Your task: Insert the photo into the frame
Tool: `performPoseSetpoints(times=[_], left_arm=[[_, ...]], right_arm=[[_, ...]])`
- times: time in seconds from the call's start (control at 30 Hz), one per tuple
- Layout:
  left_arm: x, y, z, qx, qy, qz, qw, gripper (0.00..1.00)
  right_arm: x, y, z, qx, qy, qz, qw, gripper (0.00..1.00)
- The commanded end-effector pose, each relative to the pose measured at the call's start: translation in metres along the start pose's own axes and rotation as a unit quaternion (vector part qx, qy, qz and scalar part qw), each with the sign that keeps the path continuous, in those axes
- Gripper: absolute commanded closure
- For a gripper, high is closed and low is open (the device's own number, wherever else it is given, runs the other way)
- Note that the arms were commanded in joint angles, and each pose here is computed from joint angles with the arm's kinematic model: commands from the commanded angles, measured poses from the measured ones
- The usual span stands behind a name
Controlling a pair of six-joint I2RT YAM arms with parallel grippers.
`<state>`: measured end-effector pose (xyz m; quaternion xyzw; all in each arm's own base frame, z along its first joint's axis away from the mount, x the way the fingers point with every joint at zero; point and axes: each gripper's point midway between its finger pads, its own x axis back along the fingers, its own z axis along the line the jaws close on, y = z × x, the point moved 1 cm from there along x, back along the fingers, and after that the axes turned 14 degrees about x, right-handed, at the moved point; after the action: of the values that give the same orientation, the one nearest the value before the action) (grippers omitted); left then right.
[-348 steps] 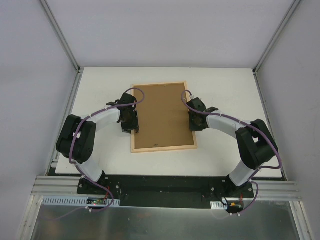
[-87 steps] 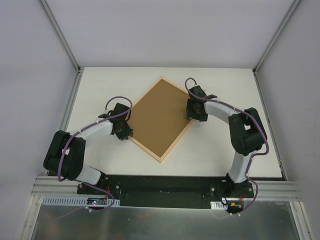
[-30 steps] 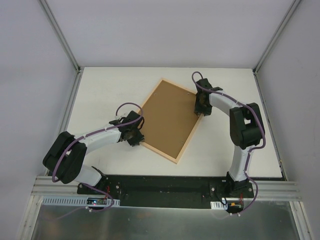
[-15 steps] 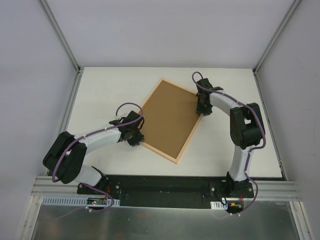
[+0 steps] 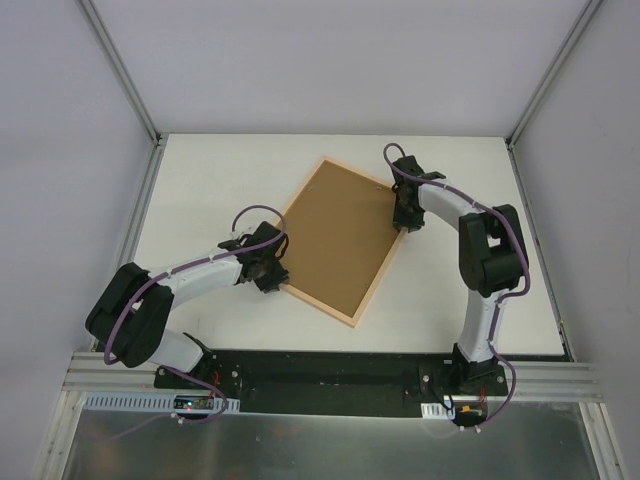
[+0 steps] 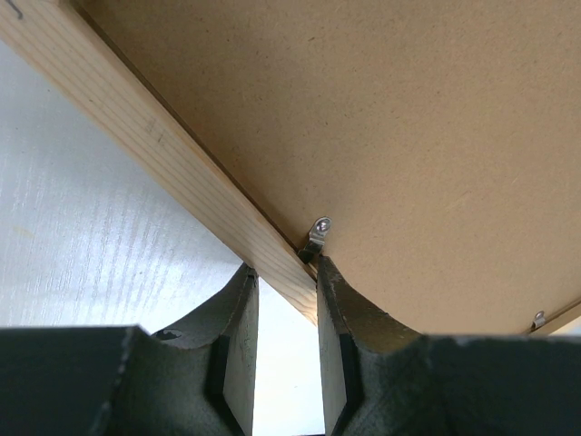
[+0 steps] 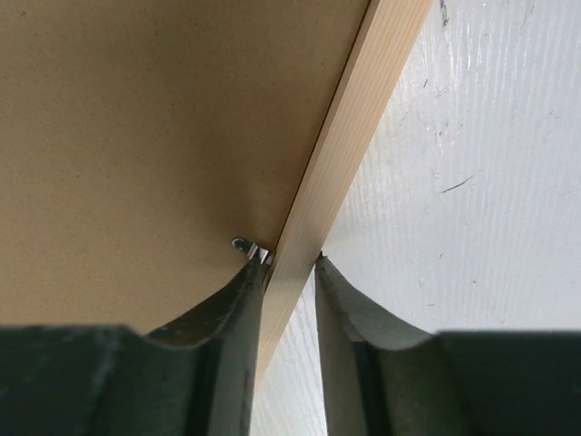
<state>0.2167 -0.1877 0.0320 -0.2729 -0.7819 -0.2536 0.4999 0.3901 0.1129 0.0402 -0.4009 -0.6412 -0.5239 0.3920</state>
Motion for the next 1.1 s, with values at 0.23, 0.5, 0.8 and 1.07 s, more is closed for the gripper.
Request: performPoseSetpoints(times=[0.23, 0.5, 0.8, 1.07], left_arm=[[0.022, -0.011, -0.008, -0.098, -0.02, 0.023, 0.995, 0.65], [0.042, 0.001, -0.027, -0.114, -0.048, 0.0, 0.992, 0.41], [0.057, 0.089, -0.074, -0.118, -0.084, -0.042, 0.989, 0.37], [0.031, 0.149, -0.134, -0.282, -0.077, -0.067, 0.954, 0.36]], right_arm=[[0.026, 0.022, -0.001, -0.019, 0.032, -0.039, 0.999, 0.38], [0.047, 0.007, -0.001, -0.033, 0.05, -0.043, 0.997, 0.28], [0.048, -0.049, 0.005, -0.058, 0.082, -0.032, 0.994, 0.29], [0.043, -0.072, 0.027, -0.049, 0.108, -0.015, 0.993, 0.39]])
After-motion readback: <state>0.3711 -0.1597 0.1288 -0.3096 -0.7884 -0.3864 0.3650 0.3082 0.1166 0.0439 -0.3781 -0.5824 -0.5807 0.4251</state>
